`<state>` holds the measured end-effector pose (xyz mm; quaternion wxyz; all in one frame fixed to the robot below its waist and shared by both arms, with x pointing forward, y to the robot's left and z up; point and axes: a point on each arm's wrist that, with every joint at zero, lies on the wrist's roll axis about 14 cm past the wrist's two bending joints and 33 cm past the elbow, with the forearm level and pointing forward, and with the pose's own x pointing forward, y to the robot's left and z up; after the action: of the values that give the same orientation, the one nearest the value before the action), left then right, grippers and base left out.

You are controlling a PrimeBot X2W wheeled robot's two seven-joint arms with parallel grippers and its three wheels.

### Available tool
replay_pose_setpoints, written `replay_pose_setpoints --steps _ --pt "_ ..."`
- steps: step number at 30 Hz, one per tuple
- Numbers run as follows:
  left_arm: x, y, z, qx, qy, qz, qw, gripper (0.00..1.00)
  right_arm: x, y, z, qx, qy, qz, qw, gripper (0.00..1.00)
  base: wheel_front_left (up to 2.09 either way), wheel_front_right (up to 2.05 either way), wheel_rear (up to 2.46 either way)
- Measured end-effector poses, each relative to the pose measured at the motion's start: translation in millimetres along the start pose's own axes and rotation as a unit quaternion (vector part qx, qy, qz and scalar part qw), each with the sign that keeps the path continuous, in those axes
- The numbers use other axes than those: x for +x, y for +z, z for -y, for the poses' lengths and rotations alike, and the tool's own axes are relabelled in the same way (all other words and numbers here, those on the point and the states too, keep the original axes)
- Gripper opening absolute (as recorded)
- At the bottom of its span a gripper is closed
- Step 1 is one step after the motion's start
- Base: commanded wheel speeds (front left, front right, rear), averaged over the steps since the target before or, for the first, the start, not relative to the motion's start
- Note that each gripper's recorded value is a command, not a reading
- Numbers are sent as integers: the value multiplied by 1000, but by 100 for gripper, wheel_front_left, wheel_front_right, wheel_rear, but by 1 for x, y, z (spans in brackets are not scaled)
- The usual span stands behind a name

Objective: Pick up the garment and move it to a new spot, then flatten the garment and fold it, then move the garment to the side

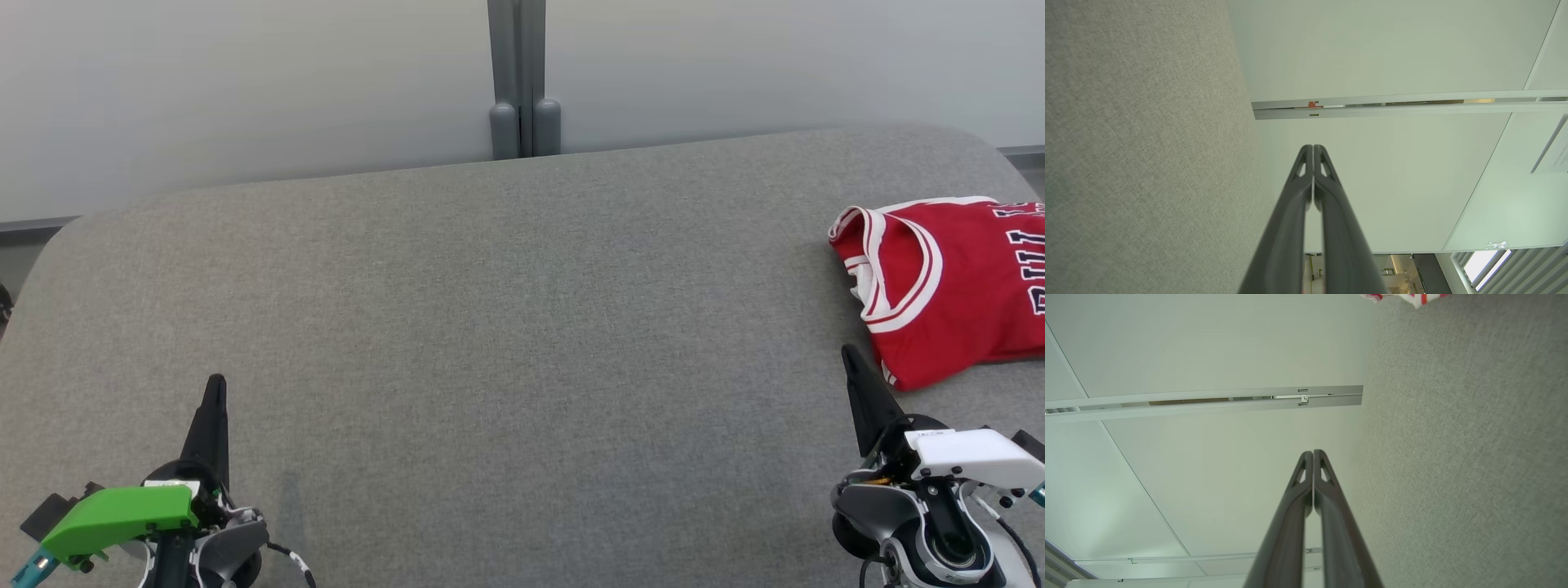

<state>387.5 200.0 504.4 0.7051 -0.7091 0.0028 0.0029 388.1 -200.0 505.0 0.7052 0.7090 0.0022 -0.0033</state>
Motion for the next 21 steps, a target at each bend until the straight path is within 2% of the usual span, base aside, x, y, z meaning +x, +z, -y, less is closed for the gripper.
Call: replay_pose_setpoints --steps 21 --pt "0 0 0 0 0 0 1000 0 0 0 0 0 0 0 1000 0 0 0 0"
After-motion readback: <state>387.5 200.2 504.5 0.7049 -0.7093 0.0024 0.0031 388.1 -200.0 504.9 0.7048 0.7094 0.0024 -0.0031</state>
